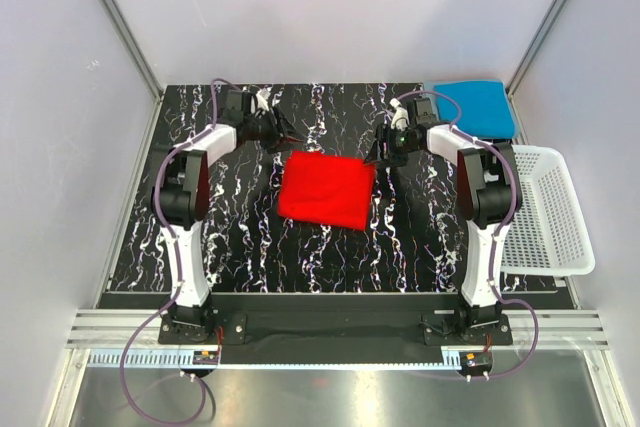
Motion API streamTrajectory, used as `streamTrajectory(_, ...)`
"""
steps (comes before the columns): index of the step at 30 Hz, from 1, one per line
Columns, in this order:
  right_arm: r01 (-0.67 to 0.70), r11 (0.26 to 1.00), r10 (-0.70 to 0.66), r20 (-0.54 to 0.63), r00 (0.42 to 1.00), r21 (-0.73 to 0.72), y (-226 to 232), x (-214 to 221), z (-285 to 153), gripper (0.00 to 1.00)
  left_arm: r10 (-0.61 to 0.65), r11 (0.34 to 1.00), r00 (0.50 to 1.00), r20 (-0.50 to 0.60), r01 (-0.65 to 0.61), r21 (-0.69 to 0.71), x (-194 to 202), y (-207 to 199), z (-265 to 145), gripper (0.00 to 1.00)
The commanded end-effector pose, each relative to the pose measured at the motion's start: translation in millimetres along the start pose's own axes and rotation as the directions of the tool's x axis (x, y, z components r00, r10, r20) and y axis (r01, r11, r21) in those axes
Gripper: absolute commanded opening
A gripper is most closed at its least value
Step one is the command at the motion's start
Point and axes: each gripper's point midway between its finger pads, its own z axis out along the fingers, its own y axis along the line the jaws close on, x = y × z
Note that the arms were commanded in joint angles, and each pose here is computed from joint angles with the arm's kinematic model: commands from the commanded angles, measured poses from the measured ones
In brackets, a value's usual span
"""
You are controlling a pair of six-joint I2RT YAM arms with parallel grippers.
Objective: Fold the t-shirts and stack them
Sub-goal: Fold the tshirt
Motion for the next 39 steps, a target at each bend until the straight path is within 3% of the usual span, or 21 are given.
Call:
streamTrajectory(1, 0.032, 0.998, -0.028, 0.081, 0.996, -0.045, 24, -30, -24, 0.66, 0.076, 0.996, 0.997, 0.002, -0.076, 0.045, -5, -45, -32, 0.56)
streamTrajectory(5, 0.012, 0.999, -0.011, 0.041, 0.999, -0.036, 17, -22, -15, 0.76, 0.102, 0.995, 0.995, 0.002, -0.102, -0.023, 14, -43, -45, 0.55)
streamTrajectory(12, 0.030, 0.999, -0.030, 0.004, 1.000, -0.015, 5, -16, -5, 0.81, 0.131, 0.986, 0.990, -0.057, -0.136, -0.094, 92, -31, -41, 0.53)
streamTrajectory(18, 0.004, 0.998, -0.008, -0.060, 0.998, -0.066, 2, 4, 9, 0.85, 0.115, 0.973, 0.990, -0.082, -0.129, -0.193, 127, 2, -39, 0.52)
streamTrajectory(27, -0.009, 0.998, -0.001, -0.138, 0.990, -0.069, -2, 28, 16, 0.80, 0.101, 0.966, 0.990, -0.101, -0.121, -0.228, 144, 31, -32, 0.52)
streamTrajectory(39, -0.029, 0.998, 0.019, -0.178, 0.984, -0.052, -1, 47, 21, 0.77, 0.128, 0.980, 0.987, -0.093, -0.140, -0.139, 143, 7, -24, 0.52)
